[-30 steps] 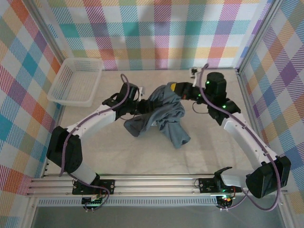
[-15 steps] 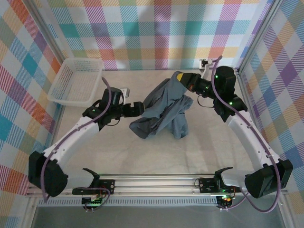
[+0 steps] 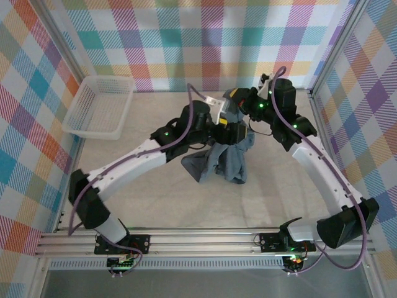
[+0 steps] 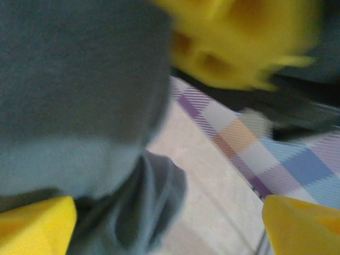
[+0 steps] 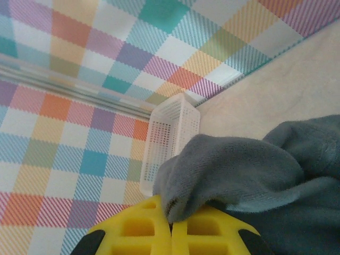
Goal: Fold the inside-out t-shirt
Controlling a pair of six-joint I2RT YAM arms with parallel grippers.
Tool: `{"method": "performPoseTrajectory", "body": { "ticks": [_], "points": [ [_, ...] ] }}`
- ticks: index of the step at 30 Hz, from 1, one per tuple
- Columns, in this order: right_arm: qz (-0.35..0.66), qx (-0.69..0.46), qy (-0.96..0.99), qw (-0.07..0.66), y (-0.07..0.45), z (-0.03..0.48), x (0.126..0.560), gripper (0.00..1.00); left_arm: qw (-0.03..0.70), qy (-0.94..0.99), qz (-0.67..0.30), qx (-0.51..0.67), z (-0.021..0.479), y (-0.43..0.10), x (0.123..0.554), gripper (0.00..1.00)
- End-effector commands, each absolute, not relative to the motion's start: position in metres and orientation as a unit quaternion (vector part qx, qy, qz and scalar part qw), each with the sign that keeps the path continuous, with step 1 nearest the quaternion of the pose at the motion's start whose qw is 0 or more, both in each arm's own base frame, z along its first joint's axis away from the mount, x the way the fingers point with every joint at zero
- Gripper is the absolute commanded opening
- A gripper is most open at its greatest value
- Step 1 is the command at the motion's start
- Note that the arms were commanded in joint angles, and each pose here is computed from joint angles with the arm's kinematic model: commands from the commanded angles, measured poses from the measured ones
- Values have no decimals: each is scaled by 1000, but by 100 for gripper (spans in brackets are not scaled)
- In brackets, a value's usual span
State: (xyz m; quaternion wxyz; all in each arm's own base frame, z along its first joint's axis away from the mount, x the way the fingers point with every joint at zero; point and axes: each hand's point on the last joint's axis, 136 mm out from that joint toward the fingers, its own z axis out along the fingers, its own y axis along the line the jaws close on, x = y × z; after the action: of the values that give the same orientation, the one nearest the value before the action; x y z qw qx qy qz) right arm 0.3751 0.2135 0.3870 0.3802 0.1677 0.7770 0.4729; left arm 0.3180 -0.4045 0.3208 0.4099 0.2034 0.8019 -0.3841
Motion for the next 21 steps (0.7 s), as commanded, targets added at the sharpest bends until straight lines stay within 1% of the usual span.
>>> {"method": "performPoseTrajectory", "body": {
  "ticks": [1, 3, 4, 5, 6, 7, 8, 11, 13, 15, 17, 19, 21],
  "points": [
    [493, 222, 734, 412, 200, 433, 378, 0, 400, 841, -319, 176, 268, -403, 343, 68],
    [488, 240, 720, 431, 189, 457, 379, 0, 383, 874, -271, 127, 219, -381, 353, 34],
    [490, 243, 712, 441, 186, 470, 378, 0, 374, 885, -254, 110, 200, -370, 354, 19],
    [493, 247, 700, 454, 181, 486, 378, 0, 366, 897, -230, 93, 180, -355, 352, 12],
    [498, 245, 690, 465, 177, 501, 378, 0, 360, 906, -205, 81, 163, -339, 348, 10],
    [503, 245, 681, 473, 173, 515, 379, 0, 359, 911, -188, 73, 153, -327, 343, 10],
    [507, 250, 673, 476, 167, 526, 380, 0, 354, 918, -167, 63, 138, -310, 336, 13],
    [526, 246, 653, 486, 157, 550, 387, 0, 346, 929, -124, 43, 114, -267, 316, 25],
    [531, 228, 651, 493, 161, 557, 390, 0, 348, 930, -116, 31, 115, -246, 311, 32],
    [539, 200, 657, 488, 171, 556, 392, 0, 365, 923, -120, 19, 131, -231, 310, 41],
    [545, 159, 673, 475, 186, 544, 393, 0, 392, 910, -135, 12, 158, -220, 314, 48],
    [541, 84, 703, 455, 208, 519, 387, 0, 423, 890, -171, 10, 194, -216, 318, 56],
    [526, -13, 740, 419, 235, 466, 369, 0, 453, 868, -203, -4, 230, -208, 322, 66]
  ]
}}
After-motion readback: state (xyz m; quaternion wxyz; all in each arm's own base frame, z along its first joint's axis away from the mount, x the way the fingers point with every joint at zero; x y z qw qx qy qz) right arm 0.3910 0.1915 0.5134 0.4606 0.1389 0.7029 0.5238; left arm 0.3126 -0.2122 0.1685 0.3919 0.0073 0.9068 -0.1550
